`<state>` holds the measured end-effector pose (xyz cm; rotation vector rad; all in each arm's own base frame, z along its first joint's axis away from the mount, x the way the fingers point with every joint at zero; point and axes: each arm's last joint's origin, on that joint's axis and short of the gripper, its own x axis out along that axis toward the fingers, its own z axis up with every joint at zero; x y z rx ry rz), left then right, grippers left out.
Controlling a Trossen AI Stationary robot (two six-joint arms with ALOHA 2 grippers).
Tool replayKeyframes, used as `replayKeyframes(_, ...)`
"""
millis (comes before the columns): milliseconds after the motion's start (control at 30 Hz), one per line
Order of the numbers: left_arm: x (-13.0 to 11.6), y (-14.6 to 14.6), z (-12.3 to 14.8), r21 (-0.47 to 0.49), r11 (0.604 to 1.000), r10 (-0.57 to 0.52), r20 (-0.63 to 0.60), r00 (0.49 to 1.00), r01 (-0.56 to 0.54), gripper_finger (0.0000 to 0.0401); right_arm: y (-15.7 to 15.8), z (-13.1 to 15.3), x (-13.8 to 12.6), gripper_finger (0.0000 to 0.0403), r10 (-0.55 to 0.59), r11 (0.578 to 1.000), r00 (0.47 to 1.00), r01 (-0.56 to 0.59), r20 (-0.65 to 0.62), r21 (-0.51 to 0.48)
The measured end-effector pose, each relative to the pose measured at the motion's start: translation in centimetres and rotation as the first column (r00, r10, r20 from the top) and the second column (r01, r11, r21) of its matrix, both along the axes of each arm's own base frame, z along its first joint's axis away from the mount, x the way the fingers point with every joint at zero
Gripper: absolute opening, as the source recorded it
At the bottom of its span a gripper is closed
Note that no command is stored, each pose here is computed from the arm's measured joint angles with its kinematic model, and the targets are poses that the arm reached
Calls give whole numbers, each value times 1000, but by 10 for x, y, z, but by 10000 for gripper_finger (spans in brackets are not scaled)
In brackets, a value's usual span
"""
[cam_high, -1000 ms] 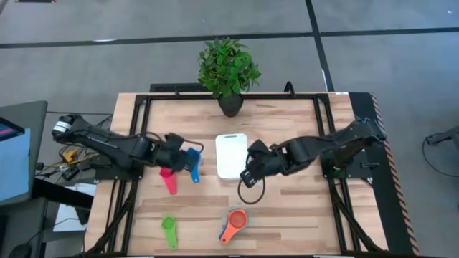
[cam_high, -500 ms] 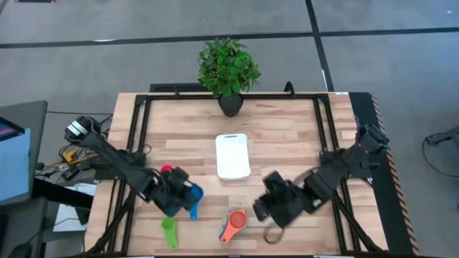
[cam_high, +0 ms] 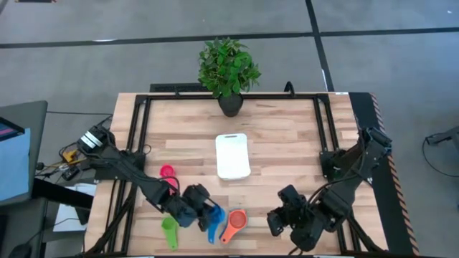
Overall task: Nest measuring cups in basket
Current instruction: Stack the blue measuring cup on top of the orange measuring cup
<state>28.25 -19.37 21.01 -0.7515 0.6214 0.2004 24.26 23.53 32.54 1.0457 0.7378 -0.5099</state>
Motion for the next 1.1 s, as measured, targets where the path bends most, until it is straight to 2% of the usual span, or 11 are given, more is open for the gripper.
replayKeyframes(233, 25, 6, 42, 157, 988, -34, 135, 990, 13, 0, 0, 0, 0, 97, 8, 1000, 1000, -8, -18, 23)
replayKeyframes(367, 36, 24, 45, 223, 975, -37, 132, 991, 7, 0, 0, -1, 0, 97, 10, 1000, 1000, -10, -23, 24)
replayKeyframes(500, 44, 36, 44, 192, 981, -59, 113, 992, 36, 0, 2, 1, 1, 97, 10, 999, 1000, -10, -5, 44)
replayKeyframes(700, 59, 31, 35, 131, 988, -103, 152, 983, 84, 0, 4, 2, 3, 97, 11, 998, 1000, -13, 21, 69)
replayKeyframes(833, 71, 21, 12, 127, 983, -144, 57, 988, 136, 0, 3, 2, 4, 97, 8, 998, 1000, -10, 20, 66)
replayKeyframes(967, 85, 12, 13, 129, 979, -165, 48, 985, 157, 0, 3, 2, 4, 97, 8, 998, 1000, -9, 20, 68)
replayKeyframes(1100, 94, 5, 7, 164, 964, -207, -26, 978, 209, 0, 4, 2, 4, 97, 7, 997, 1000, -9, 24, 71)
